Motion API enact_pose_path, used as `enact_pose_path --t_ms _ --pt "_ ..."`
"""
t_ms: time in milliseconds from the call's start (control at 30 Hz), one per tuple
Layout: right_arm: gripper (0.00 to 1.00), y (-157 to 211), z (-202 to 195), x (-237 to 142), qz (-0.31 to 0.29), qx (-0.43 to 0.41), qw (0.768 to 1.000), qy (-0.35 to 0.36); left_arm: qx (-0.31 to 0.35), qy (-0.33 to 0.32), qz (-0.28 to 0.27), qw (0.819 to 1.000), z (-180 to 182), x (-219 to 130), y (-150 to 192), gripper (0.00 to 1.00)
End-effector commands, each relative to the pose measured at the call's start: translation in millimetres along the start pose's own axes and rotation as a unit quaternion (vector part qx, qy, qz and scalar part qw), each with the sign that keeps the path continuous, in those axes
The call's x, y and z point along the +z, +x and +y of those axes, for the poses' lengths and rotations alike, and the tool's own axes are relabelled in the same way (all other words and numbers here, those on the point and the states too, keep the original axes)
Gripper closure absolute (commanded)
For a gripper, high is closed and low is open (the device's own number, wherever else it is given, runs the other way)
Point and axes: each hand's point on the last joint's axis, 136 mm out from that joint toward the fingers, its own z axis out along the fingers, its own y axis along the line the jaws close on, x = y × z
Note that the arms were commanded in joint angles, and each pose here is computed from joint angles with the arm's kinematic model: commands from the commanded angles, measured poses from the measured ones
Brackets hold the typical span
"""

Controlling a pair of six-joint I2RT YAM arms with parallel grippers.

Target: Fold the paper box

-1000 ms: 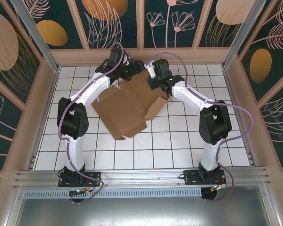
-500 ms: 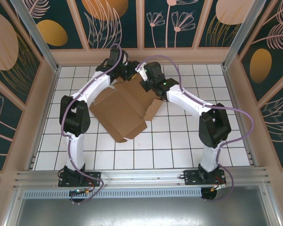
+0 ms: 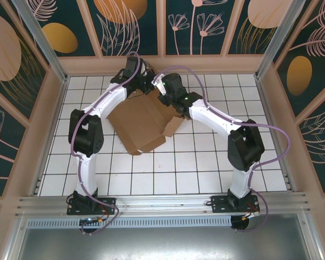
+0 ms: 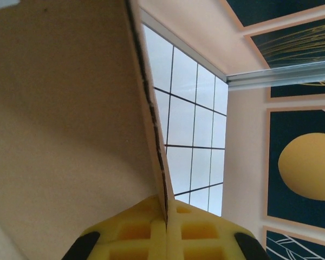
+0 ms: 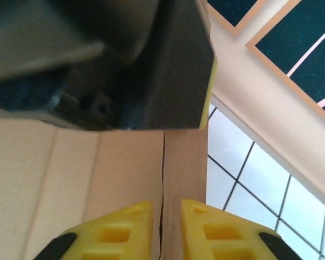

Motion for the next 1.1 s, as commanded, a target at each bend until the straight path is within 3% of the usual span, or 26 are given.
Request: enact_pose_path --t_ms 0,133,267,400,600,700,900,1067 --pt "0.67 -45 -8 -49 -0.077 0.022 0.997 -0.008 0.000 0.016 -0.006 1.000 5 -3 -6 0.99" --pt "0.66 -63 6 -80 -0.118 0.066 0.988 -0.071 -0.035 0.029 -0.023 0.999 19 -8 -10 1.00" --pt "0.79 -55 58 -90 -0.104 0.106 0.973 -0.179 -0.077 0.070 -0.038 0.994 26 -14 -16 1.00" --pt "0.97 -17 133 -87 -0.064 0.054 0.979 -0.188 -0.087 0.107 -0.050 0.989 19 -18 -21 1.00" --pt "1.00 46 221 -60 0.020 0.030 0.974 -0.224 -0.095 0.127 -0.053 0.986 15 -18 -24 1.00" --pt "1.00 60 252 -47 0.045 0.024 0.972 -0.231 -0.097 0.127 -0.053 0.986 15 -18 -25 1.00" --pt "1.00 89 277 -3 0.094 0.023 0.973 -0.210 -0.101 0.125 -0.059 0.985 18 -21 -26 1.00" --pt "1.00 125 269 12 0.148 0.020 0.967 -0.208 -0.107 0.116 -0.072 0.985 29 -29 -31 1.00"
